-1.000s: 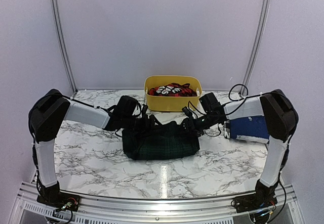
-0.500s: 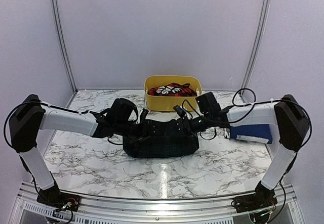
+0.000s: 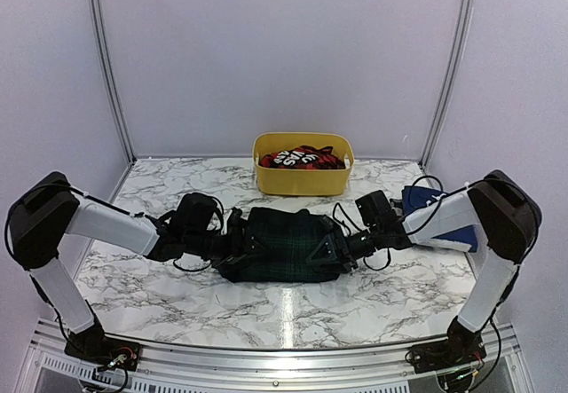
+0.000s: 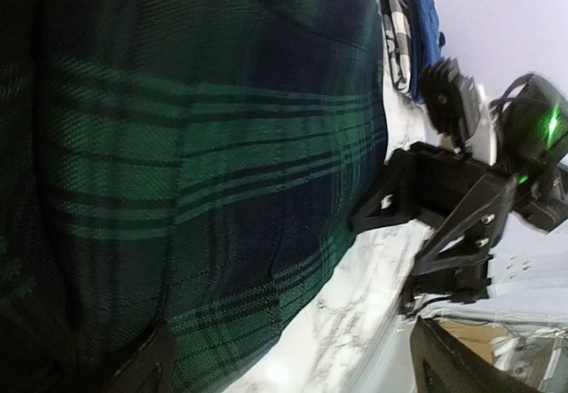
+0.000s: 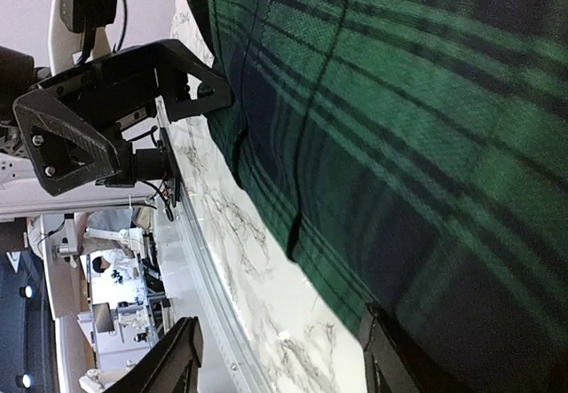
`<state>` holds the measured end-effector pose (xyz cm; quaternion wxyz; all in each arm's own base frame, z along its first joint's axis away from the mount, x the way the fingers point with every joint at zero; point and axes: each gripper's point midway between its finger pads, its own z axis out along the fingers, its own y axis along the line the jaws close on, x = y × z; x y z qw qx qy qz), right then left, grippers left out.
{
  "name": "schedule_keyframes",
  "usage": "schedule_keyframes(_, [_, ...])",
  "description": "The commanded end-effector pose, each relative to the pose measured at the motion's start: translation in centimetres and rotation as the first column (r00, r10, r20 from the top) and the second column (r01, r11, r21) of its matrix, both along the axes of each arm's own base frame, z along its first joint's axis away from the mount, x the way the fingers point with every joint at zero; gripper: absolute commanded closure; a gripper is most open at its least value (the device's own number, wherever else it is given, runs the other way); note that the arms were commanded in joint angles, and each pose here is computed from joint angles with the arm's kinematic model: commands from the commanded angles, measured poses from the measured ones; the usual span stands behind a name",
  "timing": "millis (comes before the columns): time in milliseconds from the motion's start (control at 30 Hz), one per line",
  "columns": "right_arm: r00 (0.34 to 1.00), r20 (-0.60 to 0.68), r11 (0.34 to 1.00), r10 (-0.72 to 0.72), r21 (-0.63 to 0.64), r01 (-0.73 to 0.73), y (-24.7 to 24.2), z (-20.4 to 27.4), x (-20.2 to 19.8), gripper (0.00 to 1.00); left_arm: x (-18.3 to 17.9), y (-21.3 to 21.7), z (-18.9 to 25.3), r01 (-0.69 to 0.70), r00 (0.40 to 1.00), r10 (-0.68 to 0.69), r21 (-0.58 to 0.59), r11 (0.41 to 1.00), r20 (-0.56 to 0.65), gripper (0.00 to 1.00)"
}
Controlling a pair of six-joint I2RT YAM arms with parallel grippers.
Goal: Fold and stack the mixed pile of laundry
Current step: Smooth out the square-folded skirt at the center of the board, then pick up the square-folded skirt from the center of the board.
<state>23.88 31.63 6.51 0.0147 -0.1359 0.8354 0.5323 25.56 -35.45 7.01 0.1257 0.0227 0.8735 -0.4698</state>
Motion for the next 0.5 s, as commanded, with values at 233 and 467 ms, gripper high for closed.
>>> schedule_keyframes(233, [0.961,0.241,0.978,-0.137,-0.121,0.170,-5.4,8.6,2.6,0.29,1.2,-1.1,6.6,0.087,0.784,-0.422,0.592,0.802,0.456,0.01])
schedule_keyframes(467, [0.883,0.403,0.923,-0.239,-0.188,0.336,-9.8,11.6,3.5,0.10,-0.1,-7.7,5.9,0.083,0.489,-0.717,0.792,0.605,0.496,0.01])
